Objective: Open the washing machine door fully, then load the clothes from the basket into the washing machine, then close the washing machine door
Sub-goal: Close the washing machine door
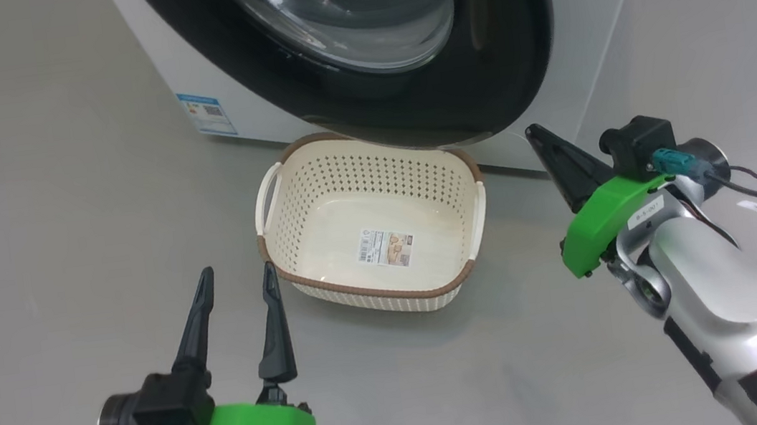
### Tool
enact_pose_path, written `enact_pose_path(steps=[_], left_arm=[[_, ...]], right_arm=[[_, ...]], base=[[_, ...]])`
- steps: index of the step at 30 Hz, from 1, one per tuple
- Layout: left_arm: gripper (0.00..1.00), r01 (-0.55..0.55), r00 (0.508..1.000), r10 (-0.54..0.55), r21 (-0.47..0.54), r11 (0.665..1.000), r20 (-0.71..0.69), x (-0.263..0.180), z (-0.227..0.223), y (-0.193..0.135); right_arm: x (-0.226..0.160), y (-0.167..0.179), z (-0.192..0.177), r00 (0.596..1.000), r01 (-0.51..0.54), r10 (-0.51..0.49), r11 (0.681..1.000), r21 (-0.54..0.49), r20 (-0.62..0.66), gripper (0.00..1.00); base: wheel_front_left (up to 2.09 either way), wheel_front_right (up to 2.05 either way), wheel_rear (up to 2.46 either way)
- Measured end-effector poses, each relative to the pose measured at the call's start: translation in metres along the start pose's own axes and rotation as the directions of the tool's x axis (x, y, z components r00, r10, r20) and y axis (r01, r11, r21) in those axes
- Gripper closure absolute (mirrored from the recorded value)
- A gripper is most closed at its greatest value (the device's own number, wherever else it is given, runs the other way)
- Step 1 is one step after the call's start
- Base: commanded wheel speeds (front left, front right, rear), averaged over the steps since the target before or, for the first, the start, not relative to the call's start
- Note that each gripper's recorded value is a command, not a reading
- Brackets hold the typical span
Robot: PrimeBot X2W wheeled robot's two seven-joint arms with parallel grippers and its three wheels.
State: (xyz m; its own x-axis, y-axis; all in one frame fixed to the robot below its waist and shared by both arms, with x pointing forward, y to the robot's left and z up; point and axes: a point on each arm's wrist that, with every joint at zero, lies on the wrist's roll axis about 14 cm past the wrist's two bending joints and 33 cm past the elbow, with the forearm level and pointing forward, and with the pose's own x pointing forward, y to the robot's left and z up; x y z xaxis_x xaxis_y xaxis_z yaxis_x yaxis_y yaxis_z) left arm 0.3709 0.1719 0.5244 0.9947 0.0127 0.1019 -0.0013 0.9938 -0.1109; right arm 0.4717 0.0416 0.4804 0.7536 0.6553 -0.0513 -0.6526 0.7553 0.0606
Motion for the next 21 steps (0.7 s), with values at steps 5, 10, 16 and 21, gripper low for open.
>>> enact_pose_path(steps=[5,10,16,21], left_arm=[[0.0,-0.015,1.0,0.015,-0.001,1.0,-0.007,0.001,-0.002,0.003],[0.0,-0.033,0.999,0.033,-0.01,0.999,-0.002,0.006,-0.001,0.006],[0.0,-0.053,0.999,0.053,0.003,0.999,-0.008,0.009,-0.003,0.012],[0.0,-0.066,0.998,0.067,0.014,0.998,-0.012,0.009,-0.005,0.015]], right_arm=[[0.027,0.006,-0.012,0.998,-0.043,0.042,0.999,-0.005,-0.035,1.0],[0.053,0.004,-0.018,0.997,-0.057,0.057,0.998,0.001,-0.056,1.0],[0.076,-0.001,-0.025,0.996,-0.058,0.059,0.998,0.02,-0.069,1.0],[0.084,-0.009,-0.035,0.995,-0.037,0.041,0.998,0.042,-0.091,1.0]], base=[[0.0,0.0,0.0],[0.0,0.0,0.0],[0.0,0.0,0.0],[0.0,0.0,0.0]])
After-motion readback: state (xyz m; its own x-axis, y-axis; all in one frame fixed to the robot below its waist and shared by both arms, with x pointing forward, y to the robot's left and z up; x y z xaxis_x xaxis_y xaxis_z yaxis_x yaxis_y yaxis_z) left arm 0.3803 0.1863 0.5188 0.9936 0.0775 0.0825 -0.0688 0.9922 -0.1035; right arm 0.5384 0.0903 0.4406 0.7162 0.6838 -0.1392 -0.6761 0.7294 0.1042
